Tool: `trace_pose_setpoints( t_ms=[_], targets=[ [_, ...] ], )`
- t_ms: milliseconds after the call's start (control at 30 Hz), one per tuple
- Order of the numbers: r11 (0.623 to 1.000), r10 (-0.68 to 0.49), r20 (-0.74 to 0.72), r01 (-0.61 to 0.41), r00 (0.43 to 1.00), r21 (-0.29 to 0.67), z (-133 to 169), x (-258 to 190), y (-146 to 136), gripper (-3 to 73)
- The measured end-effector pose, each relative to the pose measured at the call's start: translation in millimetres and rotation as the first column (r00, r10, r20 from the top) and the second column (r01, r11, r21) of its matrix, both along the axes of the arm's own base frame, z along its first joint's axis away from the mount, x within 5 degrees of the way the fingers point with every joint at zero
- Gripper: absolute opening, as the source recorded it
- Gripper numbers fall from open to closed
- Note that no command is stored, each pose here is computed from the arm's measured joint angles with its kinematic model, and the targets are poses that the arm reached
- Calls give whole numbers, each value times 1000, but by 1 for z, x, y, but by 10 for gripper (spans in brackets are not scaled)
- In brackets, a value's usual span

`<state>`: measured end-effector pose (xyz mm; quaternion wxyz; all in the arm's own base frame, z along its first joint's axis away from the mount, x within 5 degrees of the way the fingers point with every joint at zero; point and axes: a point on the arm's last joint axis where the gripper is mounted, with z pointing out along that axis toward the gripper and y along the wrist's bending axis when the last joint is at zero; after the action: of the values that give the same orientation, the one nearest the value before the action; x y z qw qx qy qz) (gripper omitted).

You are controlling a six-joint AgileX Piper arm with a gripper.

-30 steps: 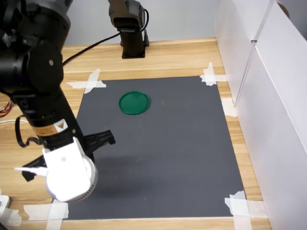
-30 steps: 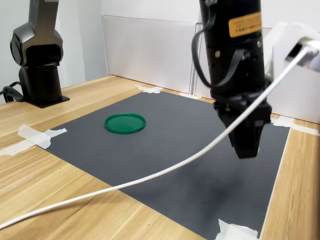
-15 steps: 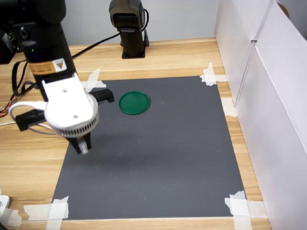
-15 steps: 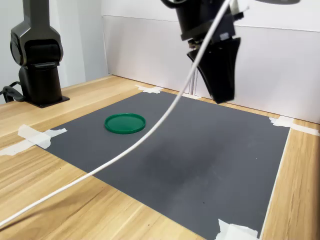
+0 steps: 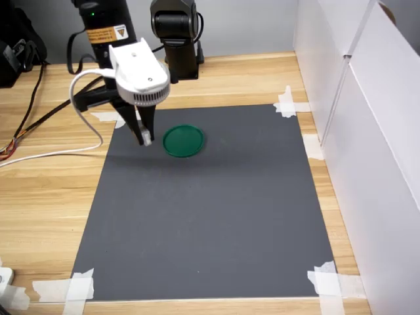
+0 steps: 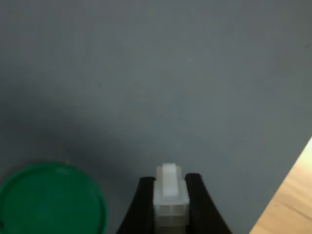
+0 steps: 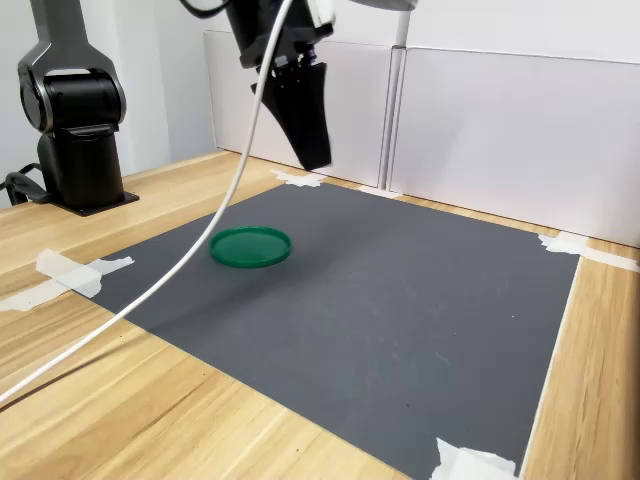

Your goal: Grasp a white terminal and put it in the green lid.

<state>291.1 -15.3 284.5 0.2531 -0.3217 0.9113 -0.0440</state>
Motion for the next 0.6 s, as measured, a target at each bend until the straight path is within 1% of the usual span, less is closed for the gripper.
trace_pose_setpoints(
  t_ms=[200,433,600],
  targets=[
    [997,76,-20,-77,997,-20,-12,-28,21,91],
    [994,93,-75,-97,993,-51,-42,-64,20,91],
    [992,105,-92,-111,990,-62,-57,-80,20,91]
  ],
)
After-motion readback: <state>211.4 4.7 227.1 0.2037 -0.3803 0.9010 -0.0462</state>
